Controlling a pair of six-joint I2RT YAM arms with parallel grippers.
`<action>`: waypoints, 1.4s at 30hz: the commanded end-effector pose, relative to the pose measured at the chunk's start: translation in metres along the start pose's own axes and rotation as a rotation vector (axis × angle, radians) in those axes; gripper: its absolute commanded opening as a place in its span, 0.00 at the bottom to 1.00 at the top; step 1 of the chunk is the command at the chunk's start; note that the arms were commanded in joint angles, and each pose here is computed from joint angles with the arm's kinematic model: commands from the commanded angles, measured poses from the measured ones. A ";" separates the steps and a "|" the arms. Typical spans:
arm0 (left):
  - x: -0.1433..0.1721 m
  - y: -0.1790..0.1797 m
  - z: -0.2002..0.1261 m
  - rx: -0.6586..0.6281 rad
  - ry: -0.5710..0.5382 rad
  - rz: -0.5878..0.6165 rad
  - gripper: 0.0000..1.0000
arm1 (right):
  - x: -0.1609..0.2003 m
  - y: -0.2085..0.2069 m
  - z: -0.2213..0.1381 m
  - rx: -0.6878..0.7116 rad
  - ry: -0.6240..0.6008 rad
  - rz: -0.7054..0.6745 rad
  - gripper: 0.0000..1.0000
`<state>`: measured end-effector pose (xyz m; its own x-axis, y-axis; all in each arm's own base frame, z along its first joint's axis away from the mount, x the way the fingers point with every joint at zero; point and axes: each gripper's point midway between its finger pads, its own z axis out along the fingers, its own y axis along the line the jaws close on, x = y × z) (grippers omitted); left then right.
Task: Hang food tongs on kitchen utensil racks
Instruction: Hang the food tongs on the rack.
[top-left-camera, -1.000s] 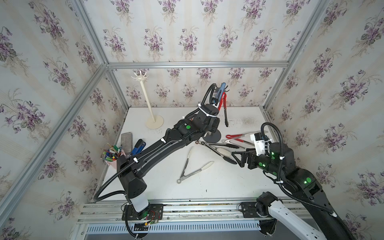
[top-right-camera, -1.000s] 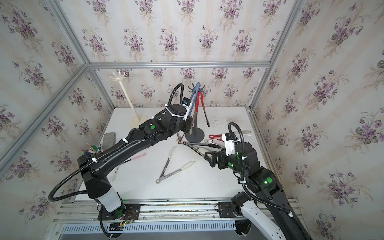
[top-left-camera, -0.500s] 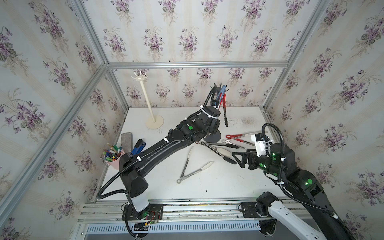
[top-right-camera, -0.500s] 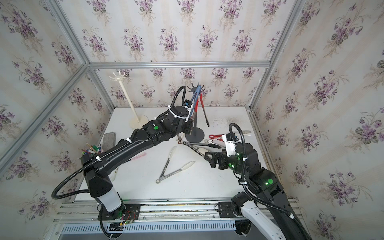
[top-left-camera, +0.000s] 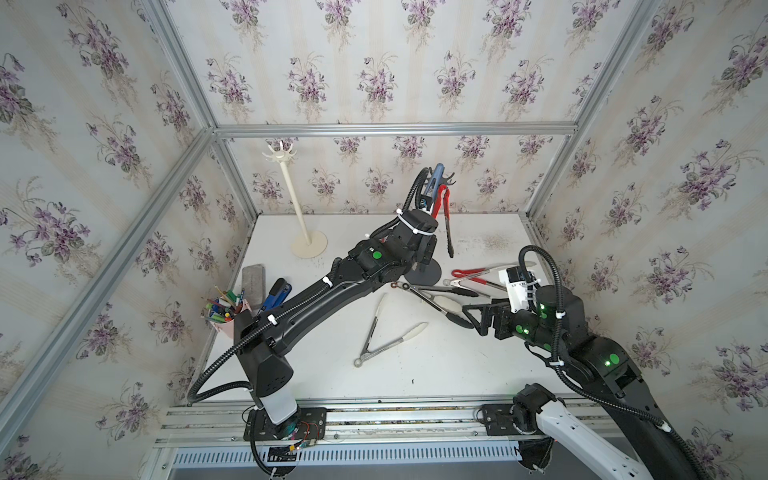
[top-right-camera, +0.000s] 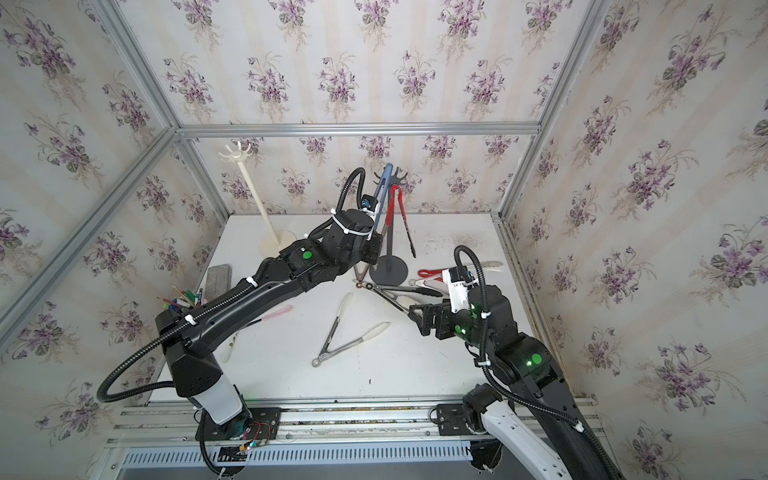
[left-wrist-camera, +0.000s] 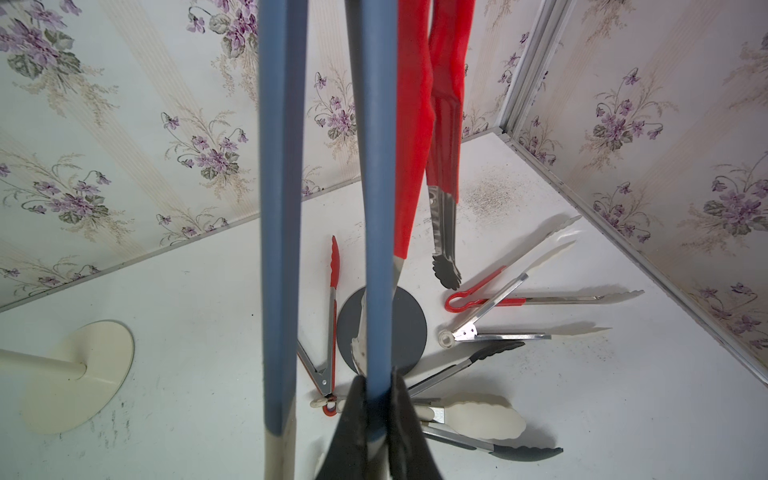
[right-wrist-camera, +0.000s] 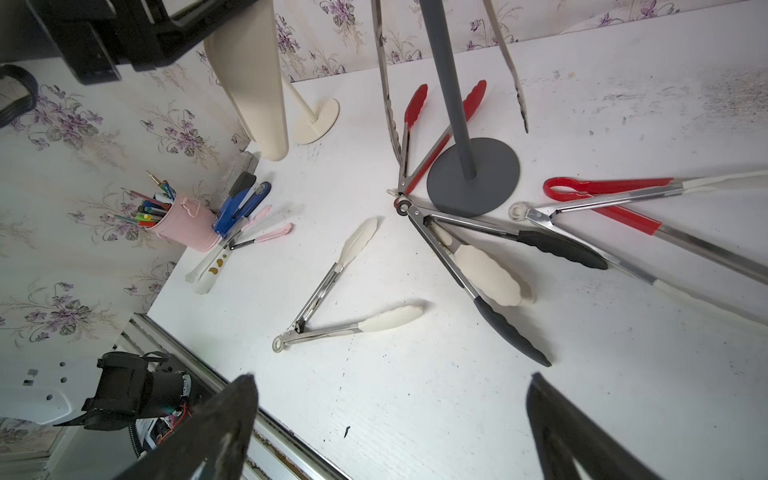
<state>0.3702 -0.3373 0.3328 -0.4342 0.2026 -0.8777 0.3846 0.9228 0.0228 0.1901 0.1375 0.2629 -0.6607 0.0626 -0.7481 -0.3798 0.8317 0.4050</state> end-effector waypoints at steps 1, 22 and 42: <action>-0.009 0.000 0.001 -0.007 -0.041 -0.045 0.01 | -0.003 0.003 -0.002 -0.012 -0.015 -0.006 1.00; 0.015 -0.003 0.014 -0.008 0.000 -0.057 0.03 | 0.000 0.001 -0.005 -0.005 -0.012 -0.004 1.00; 0.005 0.015 -0.014 -0.030 -0.052 -0.063 0.99 | 0.009 -0.008 -0.004 0.033 0.010 0.012 1.00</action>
<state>0.3624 -0.3256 0.3231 -0.4394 0.1576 -0.8844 0.3591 0.9332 -0.0122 0.1832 0.1315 0.2589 -0.6646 0.0601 -0.7448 -0.3695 0.8399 0.3976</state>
